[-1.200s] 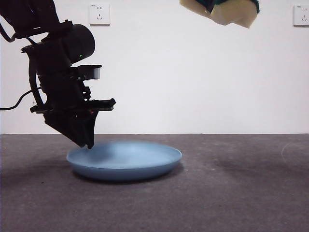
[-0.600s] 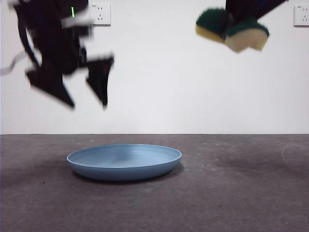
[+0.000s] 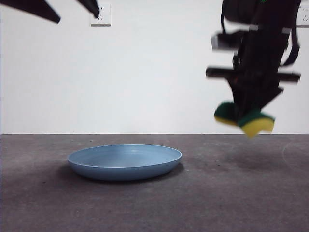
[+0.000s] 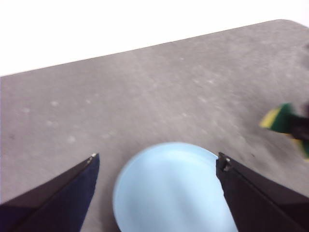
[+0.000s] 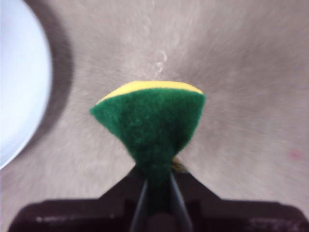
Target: Pick up the plate,pick up the cloth,clean the plate with the cloth
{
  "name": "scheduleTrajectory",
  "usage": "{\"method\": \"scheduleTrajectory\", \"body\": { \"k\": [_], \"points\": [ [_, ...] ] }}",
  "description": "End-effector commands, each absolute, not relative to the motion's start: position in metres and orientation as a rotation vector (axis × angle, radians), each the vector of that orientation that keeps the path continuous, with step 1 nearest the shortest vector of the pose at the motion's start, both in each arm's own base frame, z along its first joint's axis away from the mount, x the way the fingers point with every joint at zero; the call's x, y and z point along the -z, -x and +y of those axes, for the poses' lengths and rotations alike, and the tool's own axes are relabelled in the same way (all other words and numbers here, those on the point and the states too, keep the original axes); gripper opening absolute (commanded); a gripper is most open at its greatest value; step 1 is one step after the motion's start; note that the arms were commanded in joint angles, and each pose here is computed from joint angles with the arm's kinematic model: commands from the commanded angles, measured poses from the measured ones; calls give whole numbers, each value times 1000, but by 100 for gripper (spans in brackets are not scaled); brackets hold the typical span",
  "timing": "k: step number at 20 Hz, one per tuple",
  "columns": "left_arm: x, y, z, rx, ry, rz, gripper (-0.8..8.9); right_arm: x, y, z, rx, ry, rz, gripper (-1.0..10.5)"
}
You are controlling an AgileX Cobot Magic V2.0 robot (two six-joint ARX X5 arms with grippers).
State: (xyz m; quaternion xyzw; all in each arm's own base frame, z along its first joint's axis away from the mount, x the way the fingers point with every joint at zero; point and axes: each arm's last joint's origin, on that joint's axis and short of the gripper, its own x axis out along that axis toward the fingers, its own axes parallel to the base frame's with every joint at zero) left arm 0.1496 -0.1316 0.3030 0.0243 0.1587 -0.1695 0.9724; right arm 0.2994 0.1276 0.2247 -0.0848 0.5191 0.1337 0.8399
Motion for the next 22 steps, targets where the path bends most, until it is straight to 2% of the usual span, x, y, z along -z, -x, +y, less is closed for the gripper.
{"method": "scheduleTrajectory", "body": {
  "k": [1,5,9,10,13,14,22],
  "points": [
    [-293,-140,-128,356,-22,312,405,-195,-313,126,-277,179,1162,-17],
    [-290,-137,-129,370,-29,329,405,-157,-323,128,-261,198,1263,-17],
    [-289,-136,-129,373,-38,340,405,-136,-327,130,-255,209,1315,-16],
    [-288,-135,-129,372,-42,346,405,-136,-327,130,-256,209,1315,33],
    [-287,-135,-129,371,-50,357,405,-138,-327,130,-256,208,1310,425],
    [-287,-135,-129,371,-51,358,405,-138,-326,130,-256,208,1310,503],
    [-286,-135,-129,370,-56,365,405,-157,-324,129,-262,197,1257,510]
  ]
}}
